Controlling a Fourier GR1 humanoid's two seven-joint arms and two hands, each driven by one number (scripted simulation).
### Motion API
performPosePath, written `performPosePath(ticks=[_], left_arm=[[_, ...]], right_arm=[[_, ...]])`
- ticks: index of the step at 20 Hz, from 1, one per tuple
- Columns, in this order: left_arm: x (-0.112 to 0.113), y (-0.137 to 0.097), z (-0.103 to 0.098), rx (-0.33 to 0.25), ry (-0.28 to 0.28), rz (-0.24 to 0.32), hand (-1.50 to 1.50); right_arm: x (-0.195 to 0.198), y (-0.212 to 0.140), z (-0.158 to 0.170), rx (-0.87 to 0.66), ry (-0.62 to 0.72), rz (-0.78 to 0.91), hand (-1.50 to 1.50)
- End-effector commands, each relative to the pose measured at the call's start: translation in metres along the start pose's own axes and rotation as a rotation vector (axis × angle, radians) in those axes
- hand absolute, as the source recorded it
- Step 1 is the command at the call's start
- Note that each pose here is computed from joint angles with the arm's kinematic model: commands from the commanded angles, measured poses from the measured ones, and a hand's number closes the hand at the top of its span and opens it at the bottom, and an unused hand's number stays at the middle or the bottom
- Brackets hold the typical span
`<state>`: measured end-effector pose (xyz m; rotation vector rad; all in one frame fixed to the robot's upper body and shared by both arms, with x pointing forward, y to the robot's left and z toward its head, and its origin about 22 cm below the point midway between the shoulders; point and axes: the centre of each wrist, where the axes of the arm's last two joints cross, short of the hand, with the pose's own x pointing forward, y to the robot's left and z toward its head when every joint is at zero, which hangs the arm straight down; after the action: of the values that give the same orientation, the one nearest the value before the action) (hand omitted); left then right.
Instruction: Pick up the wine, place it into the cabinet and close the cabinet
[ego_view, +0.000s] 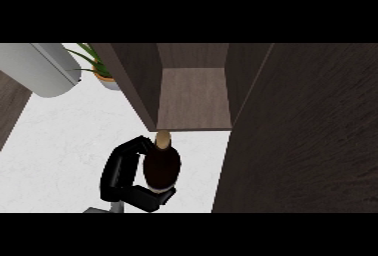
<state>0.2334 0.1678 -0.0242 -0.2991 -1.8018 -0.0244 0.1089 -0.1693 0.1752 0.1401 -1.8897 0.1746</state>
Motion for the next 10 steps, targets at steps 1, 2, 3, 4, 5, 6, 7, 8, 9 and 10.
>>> performPosePath(ticks=[1,2,3,4,5,6,7,8,9,10], left_arm=[[0.008,-0.014,-0.007,0.039,-0.016,-0.042,1.5],[0.006,-0.013,-0.022,0.049,-0.013,-0.063,1.5],[0.005,-0.006,-0.028,0.065,-0.03,-0.082,1.5],[0.007,-0.006,-0.034,0.068,-0.025,-0.092,1.5],[0.002,-0.021,-0.032,0.044,-0.018,-0.1,1.5],[0.003,-0.008,-0.048,0.064,-0.008,-0.105,1.5],[0.002,-0.011,-0.044,0.066,-0.017,-0.129,1.5],[0.017,-0.02,-0.052,0.045,-0.013,-0.125,1.5],[0.005,-0.017,-0.056,0.045,-0.003,-0.139,1.5],[-0.005,-0.013,-0.055,0.053,-0.019,-0.159,1.5]], right_arm=[[0.039,-0.006,0.03,-0.008,-0.048,-0.078,-1.5],[0.055,-0.014,0.032,0.038,-0.065,-0.069,-1.5],[0.044,-0.012,0.031,0.025,-0.054,-0.069,-1.5],[0.05,-0.016,0.031,0.031,-0.059,-0.048,-1.5],[0.035,-0.008,0.028,-0.012,-0.053,-0.062,-1.5],[0.036,-0.008,0.03,0.004,-0.055,-0.056,-1.5],[0.04,-0.013,0.033,-0.006,-0.046,-0.064,-1.5],[0.032,-0.009,0.03,0.006,-0.04,-0.052,-1.5],[0.044,-0.015,0.031,0.016,-0.069,-0.054,-1.5],[0.048,-0.016,0.034,0.017,-0.071,-0.058,-1.5]])
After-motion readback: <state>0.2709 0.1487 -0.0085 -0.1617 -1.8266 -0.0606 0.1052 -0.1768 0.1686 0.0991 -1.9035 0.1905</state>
